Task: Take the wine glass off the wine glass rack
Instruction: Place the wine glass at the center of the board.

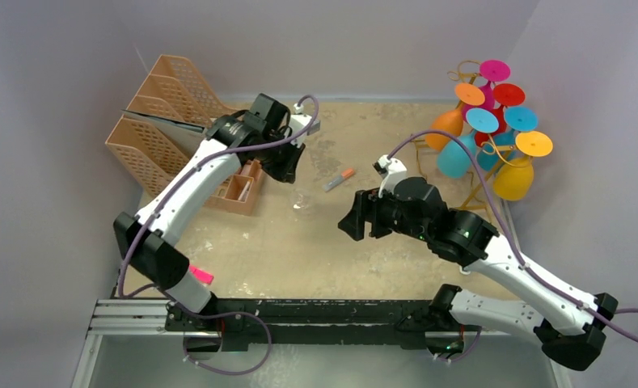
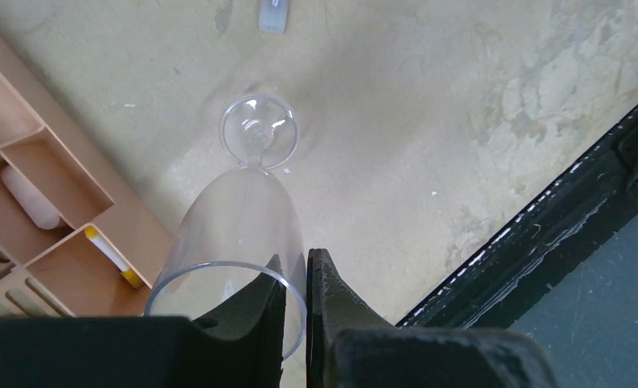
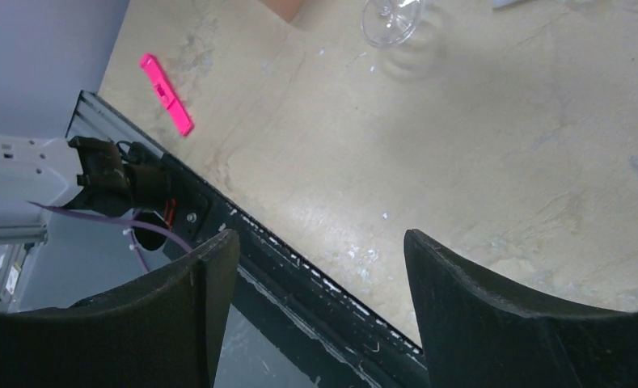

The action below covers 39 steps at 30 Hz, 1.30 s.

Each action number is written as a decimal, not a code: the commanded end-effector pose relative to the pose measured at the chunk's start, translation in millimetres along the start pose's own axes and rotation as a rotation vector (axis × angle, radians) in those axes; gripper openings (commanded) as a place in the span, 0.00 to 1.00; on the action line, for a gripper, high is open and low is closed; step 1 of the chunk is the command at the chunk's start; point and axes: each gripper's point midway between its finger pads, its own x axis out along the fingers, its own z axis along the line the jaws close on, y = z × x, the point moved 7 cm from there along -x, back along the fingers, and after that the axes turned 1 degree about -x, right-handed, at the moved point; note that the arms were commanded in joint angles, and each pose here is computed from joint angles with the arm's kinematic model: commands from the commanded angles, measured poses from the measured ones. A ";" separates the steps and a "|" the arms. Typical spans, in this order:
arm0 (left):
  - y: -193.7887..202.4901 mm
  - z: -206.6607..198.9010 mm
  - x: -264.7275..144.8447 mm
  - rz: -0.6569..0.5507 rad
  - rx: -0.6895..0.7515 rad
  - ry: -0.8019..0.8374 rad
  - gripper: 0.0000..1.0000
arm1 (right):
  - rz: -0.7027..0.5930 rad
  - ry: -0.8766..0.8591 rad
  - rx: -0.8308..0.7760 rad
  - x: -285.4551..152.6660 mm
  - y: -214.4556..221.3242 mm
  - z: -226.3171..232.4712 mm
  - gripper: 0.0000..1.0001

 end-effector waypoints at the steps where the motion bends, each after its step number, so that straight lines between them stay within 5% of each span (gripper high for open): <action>1: -10.8 12.2 14.5 0.016 0.004 -0.035 0.00 | 0.031 -0.045 0.022 -14.3 10.4 0.5 0.77; 14: -13.1 49.8 35.9 0.058 -0.107 -0.034 0.00 | -0.034 0.155 -0.093 -33.6 -7.3 -19.9 0.82; 39: -4.7 65.3 51.6 0.241 -0.072 -0.060 0.00 | -0.086 0.242 -0.164 -18.0 -31.1 -19.9 0.87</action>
